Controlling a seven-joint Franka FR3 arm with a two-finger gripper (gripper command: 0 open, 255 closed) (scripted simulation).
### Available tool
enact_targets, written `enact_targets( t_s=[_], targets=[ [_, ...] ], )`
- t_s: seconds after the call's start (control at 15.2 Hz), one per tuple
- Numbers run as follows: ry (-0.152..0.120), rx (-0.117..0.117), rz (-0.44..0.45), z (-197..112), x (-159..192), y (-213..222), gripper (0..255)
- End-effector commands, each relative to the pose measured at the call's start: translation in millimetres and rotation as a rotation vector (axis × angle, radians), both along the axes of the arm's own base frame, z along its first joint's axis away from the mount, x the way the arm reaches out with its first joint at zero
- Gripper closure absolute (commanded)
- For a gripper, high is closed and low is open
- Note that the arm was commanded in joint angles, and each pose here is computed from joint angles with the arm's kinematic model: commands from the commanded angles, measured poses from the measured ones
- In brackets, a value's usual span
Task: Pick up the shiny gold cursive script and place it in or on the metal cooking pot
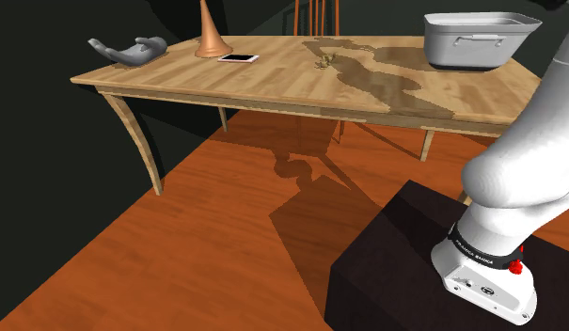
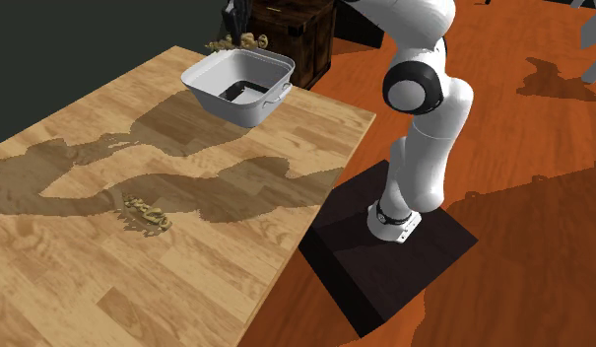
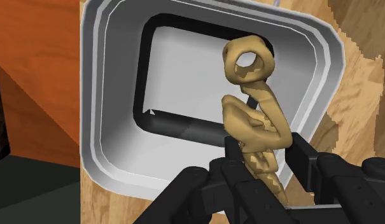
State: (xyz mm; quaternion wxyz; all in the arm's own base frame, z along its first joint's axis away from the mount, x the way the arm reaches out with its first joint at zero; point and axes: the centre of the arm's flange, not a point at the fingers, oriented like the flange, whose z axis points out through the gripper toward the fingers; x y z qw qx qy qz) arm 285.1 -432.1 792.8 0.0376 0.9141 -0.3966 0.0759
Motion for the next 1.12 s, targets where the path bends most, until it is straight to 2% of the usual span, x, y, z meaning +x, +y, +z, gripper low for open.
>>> enact_targets(
  t_s=[0.0,0.07,1.06],
  targets=[
    [0.001,-0.001,0.005,2,-6,-26,255],
    [0.001,-0.001,0.005,3,-11,-45,255],
    [0.001,-0.001,0.005,-76,-11,-45,255]
  ],
)
